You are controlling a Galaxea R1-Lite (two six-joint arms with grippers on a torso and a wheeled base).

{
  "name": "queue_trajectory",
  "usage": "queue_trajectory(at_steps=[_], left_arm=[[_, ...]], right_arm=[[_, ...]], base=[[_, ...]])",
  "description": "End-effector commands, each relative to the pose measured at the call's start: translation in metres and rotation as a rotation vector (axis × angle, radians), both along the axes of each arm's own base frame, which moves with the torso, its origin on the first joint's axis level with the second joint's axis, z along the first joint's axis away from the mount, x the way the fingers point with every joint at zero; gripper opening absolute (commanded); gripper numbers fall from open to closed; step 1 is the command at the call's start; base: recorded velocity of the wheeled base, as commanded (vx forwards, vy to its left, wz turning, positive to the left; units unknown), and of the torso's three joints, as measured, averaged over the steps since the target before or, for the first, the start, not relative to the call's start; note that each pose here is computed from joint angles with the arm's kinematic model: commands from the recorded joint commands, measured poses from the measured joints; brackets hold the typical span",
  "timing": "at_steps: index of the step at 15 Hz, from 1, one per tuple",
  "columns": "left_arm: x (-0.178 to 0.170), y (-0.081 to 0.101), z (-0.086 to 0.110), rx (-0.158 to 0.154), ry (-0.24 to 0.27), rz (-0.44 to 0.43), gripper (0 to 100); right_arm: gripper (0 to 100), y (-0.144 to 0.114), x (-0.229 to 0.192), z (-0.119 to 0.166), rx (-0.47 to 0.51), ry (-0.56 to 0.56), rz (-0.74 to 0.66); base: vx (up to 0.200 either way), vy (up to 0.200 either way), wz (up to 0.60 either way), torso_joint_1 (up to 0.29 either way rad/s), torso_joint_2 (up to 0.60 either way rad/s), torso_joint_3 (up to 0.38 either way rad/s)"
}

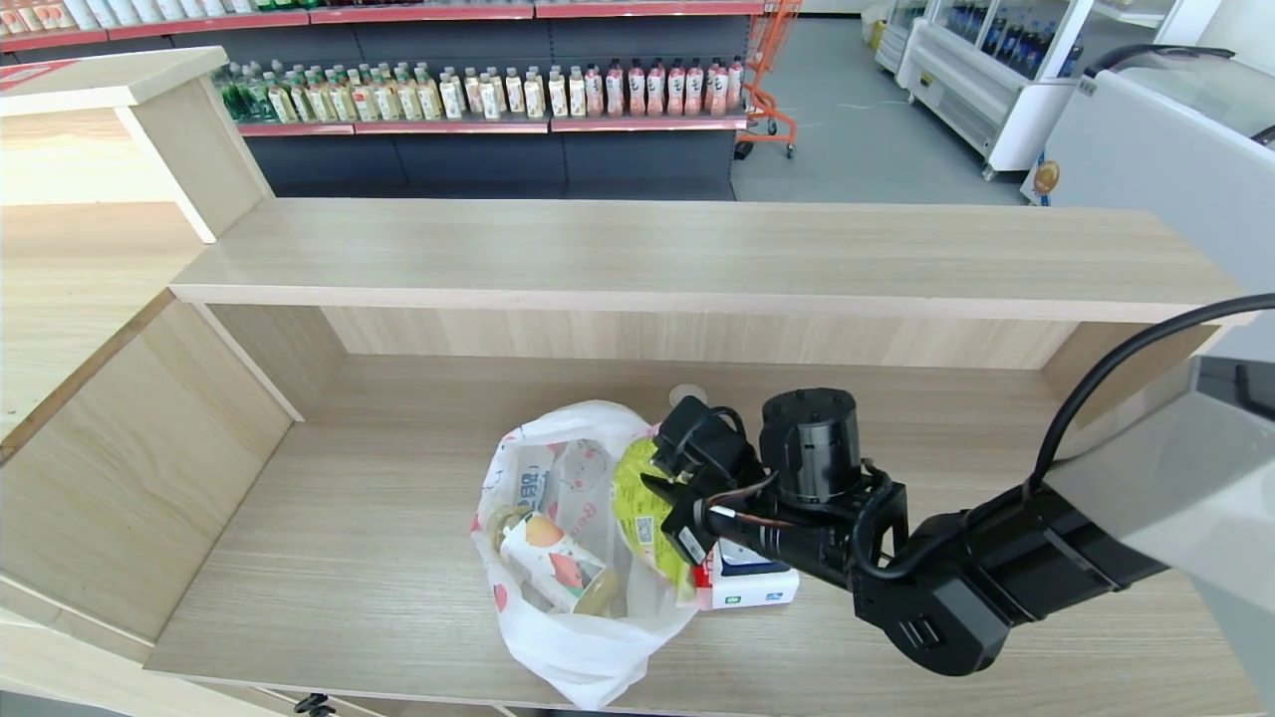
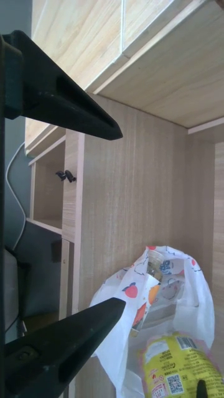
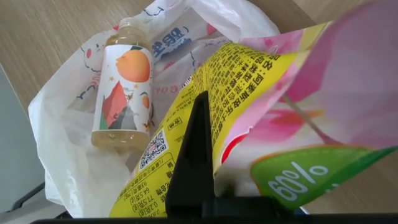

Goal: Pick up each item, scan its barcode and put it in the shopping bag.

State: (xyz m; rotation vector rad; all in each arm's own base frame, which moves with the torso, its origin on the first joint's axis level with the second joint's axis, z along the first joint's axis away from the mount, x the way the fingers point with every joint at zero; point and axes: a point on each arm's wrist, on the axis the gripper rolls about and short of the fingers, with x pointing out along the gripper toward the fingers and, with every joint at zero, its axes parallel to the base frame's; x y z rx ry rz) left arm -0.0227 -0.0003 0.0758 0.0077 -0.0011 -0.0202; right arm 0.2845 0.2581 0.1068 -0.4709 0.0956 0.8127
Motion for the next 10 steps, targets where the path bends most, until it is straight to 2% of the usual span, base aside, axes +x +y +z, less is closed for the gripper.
queue_trajectory(at_steps=[1,3,4,10], left_arm=[[0.0,0.0,0.0,0.0,0.0,0.0,100],[0.0,0.0,0.0,0.0,0.0,0.0,100],[0.0,0.0,0.0,0.0,0.0,0.0,100],[0.0,0.0,0.0,0.0,0.0,0.0,100]], right_arm=[[0,0.0003,-0.0007,-0.0025,-0.006,0.006,0.002],[0,0.0008,-0.0028,-0.0067,-0.014,0.018,0.007],[100,0.0011,-0.0025,-0.0077,-0.015,0.019,0.007],[100,0.0029,0.0014,-0.0073,-0.002,-0.007,-0.001]], base=[[0.0,0.0,0.0,0.0,0.0,0.0],[0.0,0.0,0.0,0.0,0.0,0.0],[0.0,0.0,0.0,0.0,0.0,0.0],[0.0,0.0,0.0,0.0,0.0,0.0]])
